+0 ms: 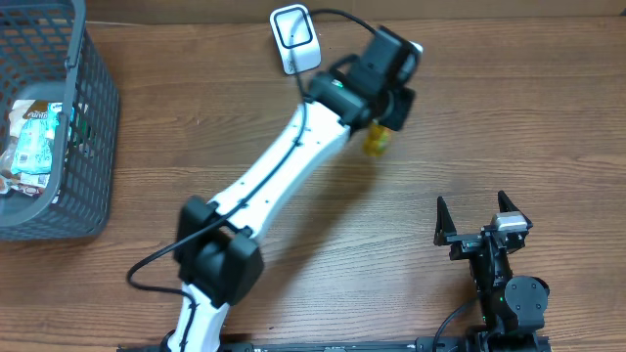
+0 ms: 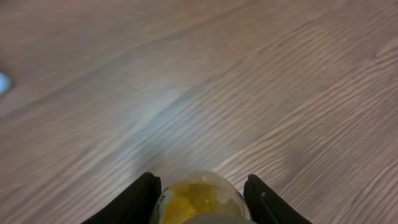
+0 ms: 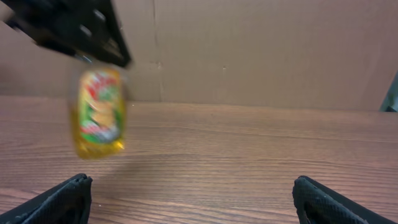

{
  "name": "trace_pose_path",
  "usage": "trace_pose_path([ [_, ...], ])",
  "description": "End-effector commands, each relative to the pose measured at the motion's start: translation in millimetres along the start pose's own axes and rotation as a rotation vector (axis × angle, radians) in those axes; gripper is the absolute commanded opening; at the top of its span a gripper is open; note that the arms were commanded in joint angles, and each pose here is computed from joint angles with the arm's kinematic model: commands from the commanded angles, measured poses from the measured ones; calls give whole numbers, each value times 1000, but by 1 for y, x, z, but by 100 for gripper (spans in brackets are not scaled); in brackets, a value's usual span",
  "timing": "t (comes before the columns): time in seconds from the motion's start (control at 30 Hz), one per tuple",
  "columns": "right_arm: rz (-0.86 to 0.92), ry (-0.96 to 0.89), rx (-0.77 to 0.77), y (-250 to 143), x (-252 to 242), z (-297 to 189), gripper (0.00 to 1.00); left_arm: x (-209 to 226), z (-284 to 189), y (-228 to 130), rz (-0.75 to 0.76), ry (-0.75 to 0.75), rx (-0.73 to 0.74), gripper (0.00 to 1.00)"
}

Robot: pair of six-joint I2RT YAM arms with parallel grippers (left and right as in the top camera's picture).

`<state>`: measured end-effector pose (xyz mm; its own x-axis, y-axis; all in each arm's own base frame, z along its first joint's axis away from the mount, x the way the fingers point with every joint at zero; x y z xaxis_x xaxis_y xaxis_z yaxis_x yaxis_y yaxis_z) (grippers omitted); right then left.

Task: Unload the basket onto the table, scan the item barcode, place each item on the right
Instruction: 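Carry the Vim bottle toward the scanner and set it upright on the table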

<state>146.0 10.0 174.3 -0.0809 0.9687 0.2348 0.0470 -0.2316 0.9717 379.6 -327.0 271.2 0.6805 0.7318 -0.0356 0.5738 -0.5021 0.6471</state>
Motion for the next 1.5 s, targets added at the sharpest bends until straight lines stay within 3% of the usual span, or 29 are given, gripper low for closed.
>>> trace_pose_path([
  [0.0, -2, 8, -2, -2, 1, 0, 100, -9, 19, 2, -82, 6, -11, 45],
  [0.47, -2, 8, -2, -2, 1, 0, 100, -75, 49, -8, 7, 55, -41, 47],
  [0.87, -2, 8, -2, -2, 1, 0, 100, -80, 68, -37, 15, 42, 43, 50],
  [0.93, -2, 8, -2, -2, 1, 0, 100, -82, 68, -38, 14, 16, 46, 55],
  [1.2, -2, 8, -2, -2, 1, 0, 100, -87, 63, -37, 52, -73, 62, 100],
  [1.47, -2, 8, -2, -2, 1, 0, 100, -79, 16, -14, 72, -63, -30, 99],
])
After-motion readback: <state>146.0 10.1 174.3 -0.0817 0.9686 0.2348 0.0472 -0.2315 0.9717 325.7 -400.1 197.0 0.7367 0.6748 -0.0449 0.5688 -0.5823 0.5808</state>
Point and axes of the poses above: each gripper's point midway between its finger pads, its own z axis out along the fingers, its own x axis along the line the jaws close on, y = z × x, the point moved 10 cm from there along -z, back along the fingers, and after that the axes turned 14 degrees about z, right-handed, at the moved point
